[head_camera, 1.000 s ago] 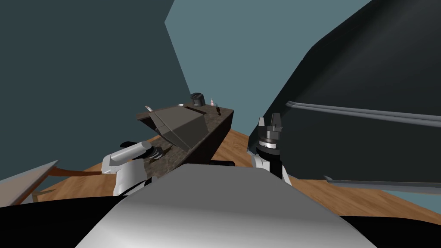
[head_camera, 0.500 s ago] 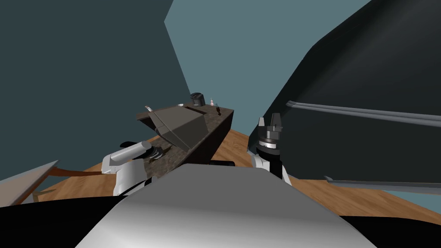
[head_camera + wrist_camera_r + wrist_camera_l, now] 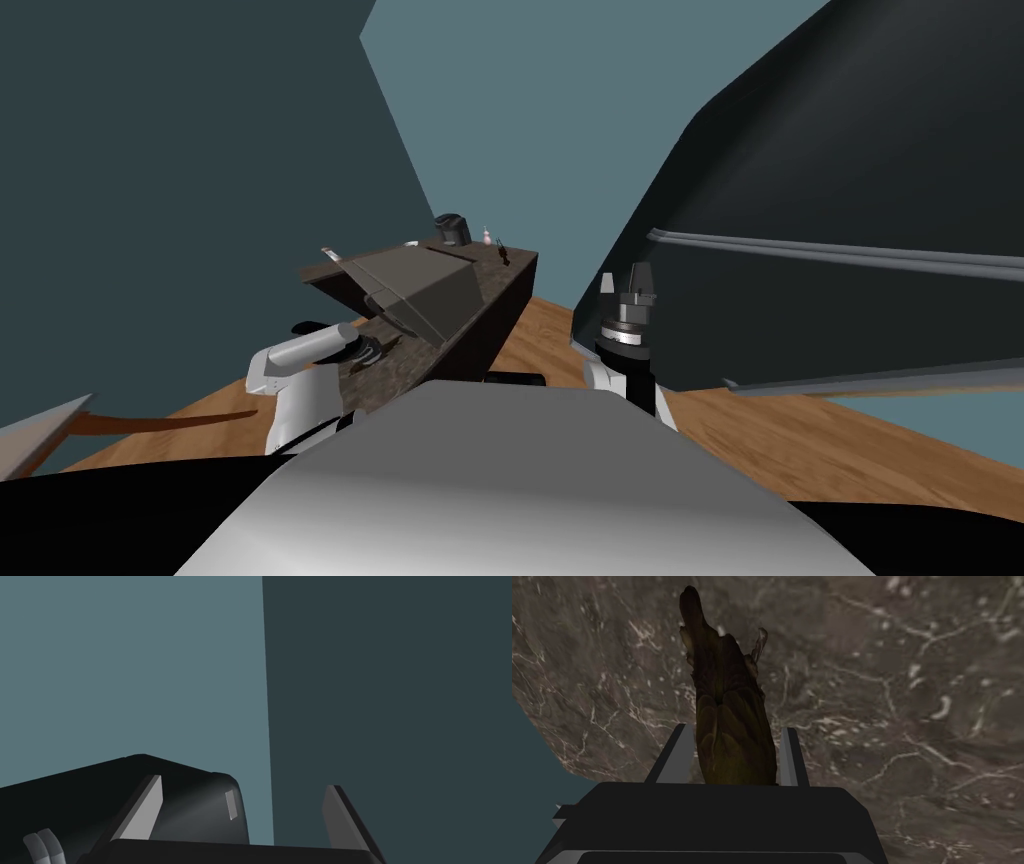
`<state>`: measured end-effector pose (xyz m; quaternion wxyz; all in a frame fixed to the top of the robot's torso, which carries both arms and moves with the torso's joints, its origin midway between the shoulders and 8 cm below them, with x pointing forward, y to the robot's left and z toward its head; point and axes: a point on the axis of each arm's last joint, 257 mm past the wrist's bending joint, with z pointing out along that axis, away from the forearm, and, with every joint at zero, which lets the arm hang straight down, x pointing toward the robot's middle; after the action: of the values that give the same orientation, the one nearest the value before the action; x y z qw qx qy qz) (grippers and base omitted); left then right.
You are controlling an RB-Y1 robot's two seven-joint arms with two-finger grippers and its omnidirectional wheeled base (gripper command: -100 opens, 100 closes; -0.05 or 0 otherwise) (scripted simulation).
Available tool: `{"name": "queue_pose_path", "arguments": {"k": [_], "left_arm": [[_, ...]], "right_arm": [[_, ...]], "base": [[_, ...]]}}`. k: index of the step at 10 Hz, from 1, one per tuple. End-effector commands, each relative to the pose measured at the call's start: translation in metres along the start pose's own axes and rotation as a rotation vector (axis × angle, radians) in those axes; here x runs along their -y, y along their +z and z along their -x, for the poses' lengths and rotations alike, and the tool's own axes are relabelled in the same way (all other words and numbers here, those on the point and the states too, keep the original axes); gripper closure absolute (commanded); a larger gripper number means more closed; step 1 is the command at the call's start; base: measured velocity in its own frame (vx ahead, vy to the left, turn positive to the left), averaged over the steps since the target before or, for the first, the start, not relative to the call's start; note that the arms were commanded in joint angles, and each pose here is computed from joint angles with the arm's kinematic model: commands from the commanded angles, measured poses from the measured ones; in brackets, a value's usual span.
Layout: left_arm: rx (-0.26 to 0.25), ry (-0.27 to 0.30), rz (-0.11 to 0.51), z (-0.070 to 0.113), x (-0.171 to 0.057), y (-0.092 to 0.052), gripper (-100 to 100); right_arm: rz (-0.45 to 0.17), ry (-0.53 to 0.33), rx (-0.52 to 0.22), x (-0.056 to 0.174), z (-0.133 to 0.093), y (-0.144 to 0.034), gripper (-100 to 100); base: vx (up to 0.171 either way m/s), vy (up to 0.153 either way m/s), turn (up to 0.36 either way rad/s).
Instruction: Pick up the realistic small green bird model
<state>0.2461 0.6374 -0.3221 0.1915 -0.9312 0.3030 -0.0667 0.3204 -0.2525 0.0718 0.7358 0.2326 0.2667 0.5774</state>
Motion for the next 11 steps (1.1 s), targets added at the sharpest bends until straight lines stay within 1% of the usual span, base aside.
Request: {"name": "queue_pose_path", "arguments": {"k": [1, 2, 4, 5, 7, 8, 9, 10, 11], "left_arm": [[0.009, -0.015, 0.001, -0.007, 0.000, -0.004, 100], [0.009, -0.026, 0.001, -0.007, 0.000, -0.004, 100], [0.021, -0.042, 0.000, -0.015, 0.000, -0.008, 100], [0.021, -0.054, 0.000, -0.015, 0.000, -0.008, 100], [0.033, -0.072, -0.002, -0.024, -0.001, -0.013, 100], [0.033, -0.083, -0.002, -0.024, -0.001, -0.013, 100], [0.039, -0.097, -0.003, -0.028, -0.002, -0.016, 100], [0.037, -0.085, -0.003, -0.026, -0.001, -0.015, 100], [0.037, -0.088, -0.002, -0.027, -0.001, -0.015, 0]], "right_arm": [[0.000, 0.000, 0.000, 0.000, 0.000, 0.000, 0], [0.000, 0.000, 0.000, 0.000, 0.000, 0.000, 0], [0.000, 0.000, 0.000, 0.000, 0.000, 0.000, 0], [0.000, 0.000, 0.000, 0.000, 0.000, 0.000, 0], [0.000, 0.000, 0.000, 0.000, 0.000, 0.000, 0], [0.000, 0.000, 0.000, 0.000, 0.000, 0.000, 0], [0.000, 0.000, 0.000, 0.000, 0.000, 0.000, 0], [0.000, 0.000, 0.000, 0.000, 0.000, 0.000, 0], [0.000, 0.000, 0.000, 0.000, 0.000, 0.000, 0]], "base": [[-0.117, 0.053, -0.153], [-0.083, 0.039, -0.080], [-0.089, 0.042, -0.126], [-0.081, 0.043, -0.061], [-0.095, 0.032, -0.109], [-0.084, 0.035, -0.069], [-0.068, 0.025, -0.084], [-0.032, 0.012, -0.031], [-0.006, 0.002, 0.004]]}}
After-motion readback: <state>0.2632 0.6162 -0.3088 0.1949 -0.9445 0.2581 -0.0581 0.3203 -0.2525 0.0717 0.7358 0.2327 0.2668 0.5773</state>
